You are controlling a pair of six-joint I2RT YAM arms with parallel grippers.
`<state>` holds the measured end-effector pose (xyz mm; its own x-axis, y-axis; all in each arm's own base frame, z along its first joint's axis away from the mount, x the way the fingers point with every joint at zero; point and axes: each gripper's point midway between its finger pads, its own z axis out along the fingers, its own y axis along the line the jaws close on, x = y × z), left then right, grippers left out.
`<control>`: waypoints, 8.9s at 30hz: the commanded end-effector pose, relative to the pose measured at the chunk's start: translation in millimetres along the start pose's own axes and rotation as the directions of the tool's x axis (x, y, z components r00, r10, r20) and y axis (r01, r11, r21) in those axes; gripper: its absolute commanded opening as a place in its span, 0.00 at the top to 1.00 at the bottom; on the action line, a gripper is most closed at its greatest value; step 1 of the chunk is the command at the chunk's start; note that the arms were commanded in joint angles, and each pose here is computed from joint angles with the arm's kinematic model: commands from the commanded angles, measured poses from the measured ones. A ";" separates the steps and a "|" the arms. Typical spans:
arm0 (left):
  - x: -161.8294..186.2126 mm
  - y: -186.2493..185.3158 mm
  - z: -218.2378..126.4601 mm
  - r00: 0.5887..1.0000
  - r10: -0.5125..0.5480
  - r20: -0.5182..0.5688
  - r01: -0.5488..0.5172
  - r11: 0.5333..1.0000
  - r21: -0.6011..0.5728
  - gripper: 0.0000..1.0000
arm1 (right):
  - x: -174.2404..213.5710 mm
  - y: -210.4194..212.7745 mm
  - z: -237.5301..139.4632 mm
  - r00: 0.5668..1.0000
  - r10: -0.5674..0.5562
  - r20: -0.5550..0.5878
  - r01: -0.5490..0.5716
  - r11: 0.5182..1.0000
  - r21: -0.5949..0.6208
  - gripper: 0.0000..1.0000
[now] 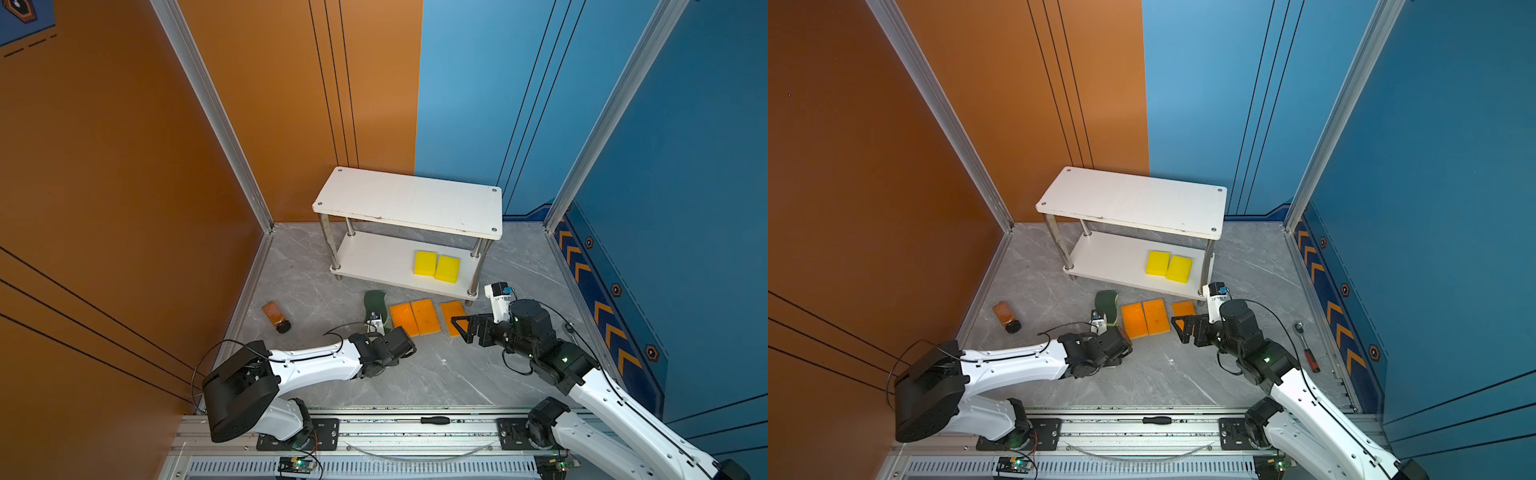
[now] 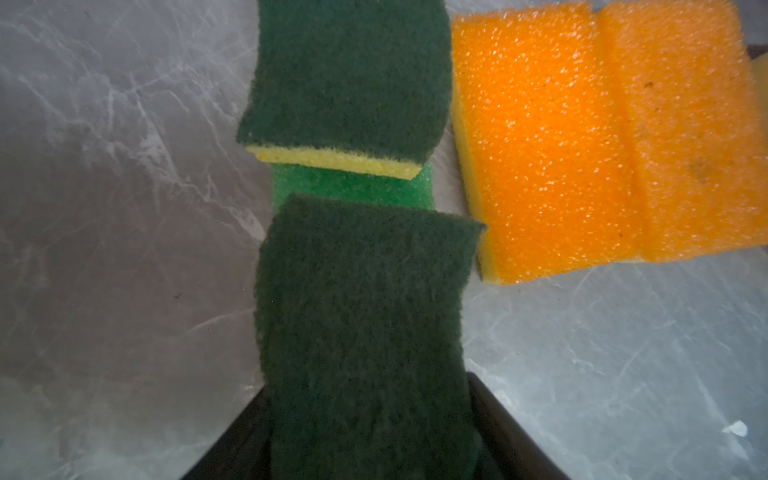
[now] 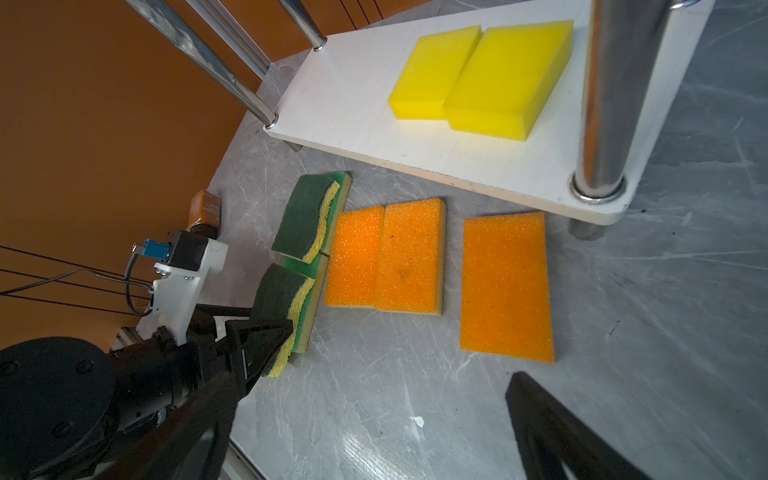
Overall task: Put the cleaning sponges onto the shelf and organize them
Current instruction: 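Lower the left gripper onto the nearer green scrub sponge and close it, then lift the green scrub sponge and carry it toward the lower shelf, then lower the green scrub sponge onto the shelf beside the yellow sponges, then open the left gripper and release the green scrub sponge, then withdraw the left gripper from the shelf to the remaining green scrub sponge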
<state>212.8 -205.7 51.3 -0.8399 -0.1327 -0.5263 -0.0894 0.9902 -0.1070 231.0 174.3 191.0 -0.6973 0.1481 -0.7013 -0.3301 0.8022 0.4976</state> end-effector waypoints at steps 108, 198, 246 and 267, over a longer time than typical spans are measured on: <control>-270.0 -94.5 66.0 0.945 0.138 0.297 -0.186 0.972 0.142 0.37 | -10.9 2.6 -27.7 0.995 -0.042 0.088 0.040 0.999 0.022 0.00; -242.5 -74.8 11.0 0.956 0.095 0.278 -0.153 0.969 0.195 0.06 | -11.3 7.2 -16.6 0.997 -0.030 0.072 0.030 1.000 0.003 0.00; -101.0 8.5 0.5 0.989 0.063 0.136 -0.077 0.992 0.098 0.03 | -2.9 29.0 14.2 1.000 -0.016 -0.018 0.014 0.993 -0.114 0.00; -97.1 2.7 10.7 0.989 0.067 0.130 -0.079 0.993 0.083 0.02 | 1.5 26.9 17.3 1.000 -0.016 -0.026 0.013 0.995 -0.104 0.00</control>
<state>298.4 -193.6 98.0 -0.7711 -0.0627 -0.6336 0.0447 0.9873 -0.1521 231.8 204.7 186.7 -0.7203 0.1032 -0.6859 -0.3973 0.7493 0.5299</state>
